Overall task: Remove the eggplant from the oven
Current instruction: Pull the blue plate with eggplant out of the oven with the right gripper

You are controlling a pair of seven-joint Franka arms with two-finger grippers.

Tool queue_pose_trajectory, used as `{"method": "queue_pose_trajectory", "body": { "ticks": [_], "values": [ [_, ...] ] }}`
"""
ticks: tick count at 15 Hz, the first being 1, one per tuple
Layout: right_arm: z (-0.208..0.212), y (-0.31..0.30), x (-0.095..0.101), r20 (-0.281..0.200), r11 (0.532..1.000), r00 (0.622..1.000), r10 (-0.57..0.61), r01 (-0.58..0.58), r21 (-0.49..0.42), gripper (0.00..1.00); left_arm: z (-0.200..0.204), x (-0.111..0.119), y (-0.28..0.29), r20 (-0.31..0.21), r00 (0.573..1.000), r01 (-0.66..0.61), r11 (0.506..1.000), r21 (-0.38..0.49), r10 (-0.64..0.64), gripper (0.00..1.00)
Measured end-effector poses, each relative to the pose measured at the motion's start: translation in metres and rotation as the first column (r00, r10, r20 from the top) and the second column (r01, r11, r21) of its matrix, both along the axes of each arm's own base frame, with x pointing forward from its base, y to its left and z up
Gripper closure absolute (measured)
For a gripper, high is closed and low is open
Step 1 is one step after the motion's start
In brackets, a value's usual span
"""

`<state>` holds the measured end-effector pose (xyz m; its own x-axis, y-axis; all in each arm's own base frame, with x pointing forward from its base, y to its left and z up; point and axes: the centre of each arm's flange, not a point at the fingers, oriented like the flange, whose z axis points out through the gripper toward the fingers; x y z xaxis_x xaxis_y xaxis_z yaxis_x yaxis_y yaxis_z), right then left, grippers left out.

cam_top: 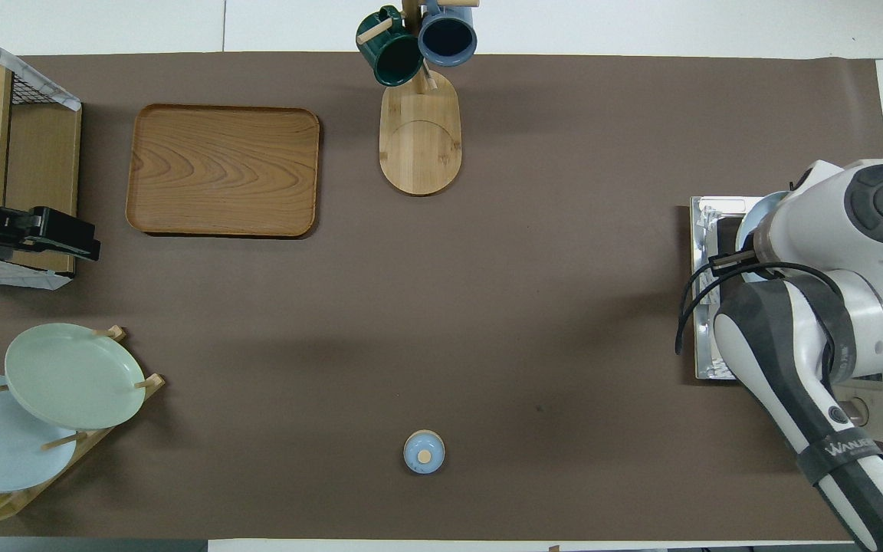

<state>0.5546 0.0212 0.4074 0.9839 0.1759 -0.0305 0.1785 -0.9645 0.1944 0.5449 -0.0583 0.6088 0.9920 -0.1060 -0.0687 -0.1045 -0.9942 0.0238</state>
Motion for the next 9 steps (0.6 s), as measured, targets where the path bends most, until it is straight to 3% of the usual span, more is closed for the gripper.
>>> {"method": "queue_pose_trajectory", "body": {
  "ticks": [5, 9],
  "values": [
    [0.043, 0.110, 0.023, 0.036, 0.998, 0.998, -0.057, 0.057, -0.008, 0.97, 0.000, 0.000, 0.000, 0.000, 1.000, 0.000, 1.000, 0.000, 0.000, 0.00],
    [0.052, 0.244, 0.040, 0.059, 0.980, 0.979, -0.196, 0.197, -0.008, 0.97, 0.000, 0.000, 0.000, 0.000, 1.000, 0.000, 1.000, 0.000, 0.000, 0.00]
  ]
}}
